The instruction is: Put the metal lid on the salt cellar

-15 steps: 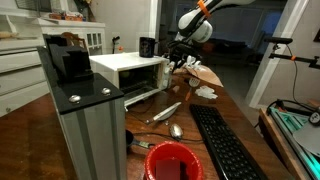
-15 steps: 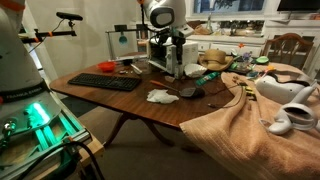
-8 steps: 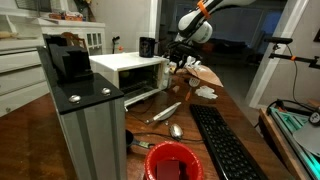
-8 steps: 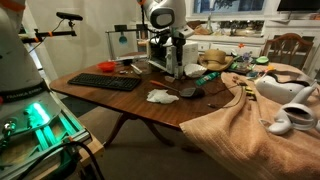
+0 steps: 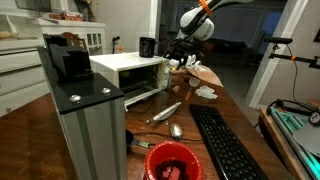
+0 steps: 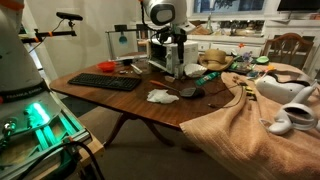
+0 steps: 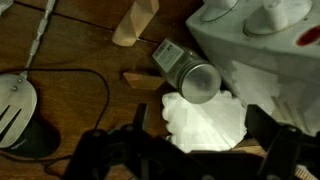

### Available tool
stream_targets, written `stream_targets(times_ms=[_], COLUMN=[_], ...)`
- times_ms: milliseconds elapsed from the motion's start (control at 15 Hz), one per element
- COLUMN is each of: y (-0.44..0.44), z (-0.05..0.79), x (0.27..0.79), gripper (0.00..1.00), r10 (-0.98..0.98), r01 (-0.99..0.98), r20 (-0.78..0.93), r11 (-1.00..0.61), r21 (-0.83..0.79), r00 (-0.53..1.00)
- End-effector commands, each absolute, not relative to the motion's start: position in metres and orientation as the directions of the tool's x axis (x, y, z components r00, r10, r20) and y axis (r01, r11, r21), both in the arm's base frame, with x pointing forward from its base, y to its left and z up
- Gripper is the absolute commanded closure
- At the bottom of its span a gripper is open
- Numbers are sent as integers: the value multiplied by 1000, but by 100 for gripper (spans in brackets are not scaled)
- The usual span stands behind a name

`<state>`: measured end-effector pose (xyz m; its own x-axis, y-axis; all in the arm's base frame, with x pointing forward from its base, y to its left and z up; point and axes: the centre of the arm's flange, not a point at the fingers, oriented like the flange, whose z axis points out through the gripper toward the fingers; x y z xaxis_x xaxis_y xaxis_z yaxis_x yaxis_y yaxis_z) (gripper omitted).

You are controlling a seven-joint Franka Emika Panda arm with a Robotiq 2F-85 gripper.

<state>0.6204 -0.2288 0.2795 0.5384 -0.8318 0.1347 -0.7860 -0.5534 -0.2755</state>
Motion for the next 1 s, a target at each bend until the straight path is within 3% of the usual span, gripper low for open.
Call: stream_targets(times_ms=[0, 400, 933], y=[-262, -311, -320], z=[290, 335, 401], x=[602, 543, 460], gripper=[0, 0, 0], r10=[-824, -700, -355], r01=[-785, -683, -348], r20=[118, 40, 82], r11=[-564, -707, -933], r21=[-257, -186, -89], r00=[554, 713, 931])
